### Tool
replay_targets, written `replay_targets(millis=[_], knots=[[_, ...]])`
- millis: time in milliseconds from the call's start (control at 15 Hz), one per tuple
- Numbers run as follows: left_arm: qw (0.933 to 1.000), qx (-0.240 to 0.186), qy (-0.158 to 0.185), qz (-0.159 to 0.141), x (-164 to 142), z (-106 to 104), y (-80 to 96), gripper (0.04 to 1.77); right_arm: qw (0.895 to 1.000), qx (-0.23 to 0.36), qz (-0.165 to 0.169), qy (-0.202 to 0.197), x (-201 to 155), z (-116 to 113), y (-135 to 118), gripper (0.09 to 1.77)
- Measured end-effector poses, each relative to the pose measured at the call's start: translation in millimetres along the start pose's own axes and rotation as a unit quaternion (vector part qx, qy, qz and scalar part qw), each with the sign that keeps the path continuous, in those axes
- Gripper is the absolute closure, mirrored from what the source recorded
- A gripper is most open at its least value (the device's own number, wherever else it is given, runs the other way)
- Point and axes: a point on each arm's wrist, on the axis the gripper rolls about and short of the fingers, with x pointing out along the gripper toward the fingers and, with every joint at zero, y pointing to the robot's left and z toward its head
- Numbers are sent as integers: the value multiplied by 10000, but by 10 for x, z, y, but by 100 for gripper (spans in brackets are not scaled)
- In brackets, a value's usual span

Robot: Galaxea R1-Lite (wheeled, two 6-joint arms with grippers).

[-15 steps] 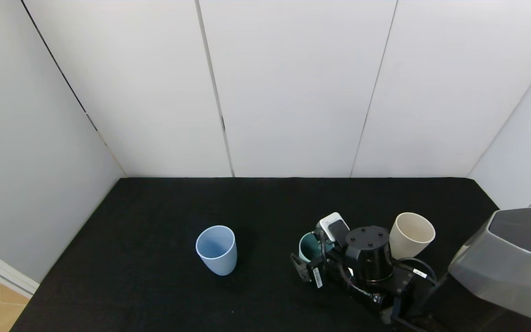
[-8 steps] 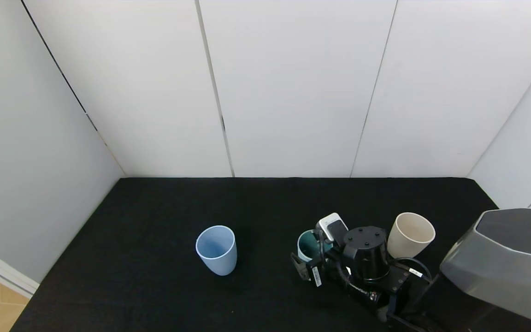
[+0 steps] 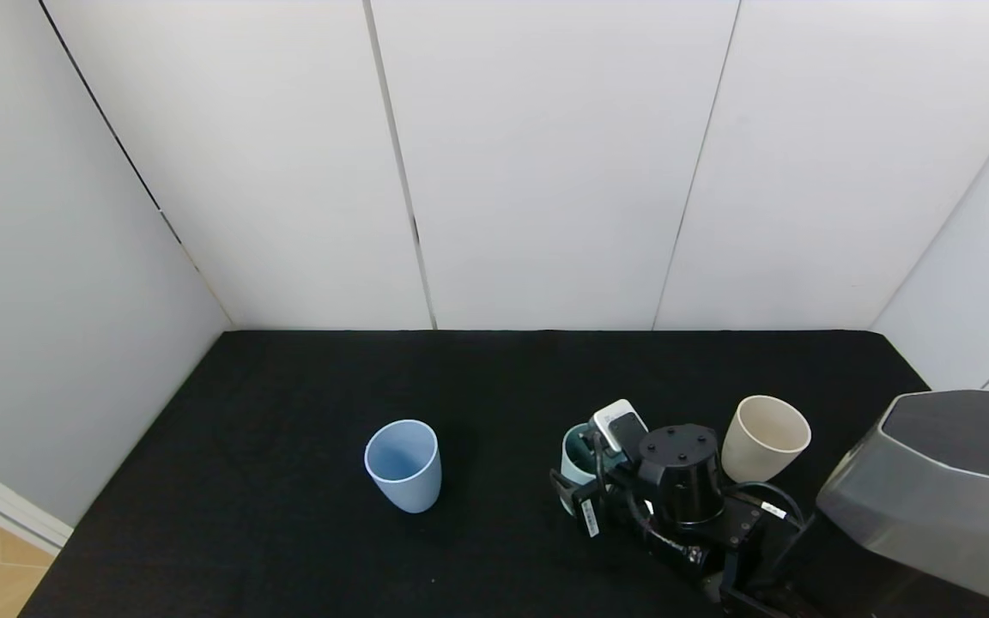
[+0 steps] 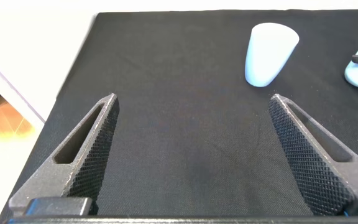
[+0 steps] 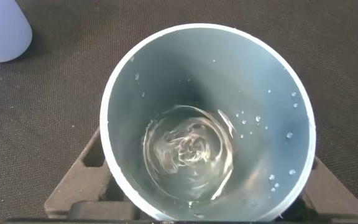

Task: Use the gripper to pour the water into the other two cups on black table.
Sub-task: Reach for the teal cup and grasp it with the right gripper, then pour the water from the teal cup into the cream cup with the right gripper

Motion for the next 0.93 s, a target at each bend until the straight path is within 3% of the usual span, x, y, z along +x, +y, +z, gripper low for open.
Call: replay_targets(millis=[600,933], knots=[[10000,2,-2,2,0,0,0,9,9995,45,63,-295,-134,213,20,62],[10000,0,-2,2,0,0,0,9,9989,77,-15,-452,-340,543,-80,62]])
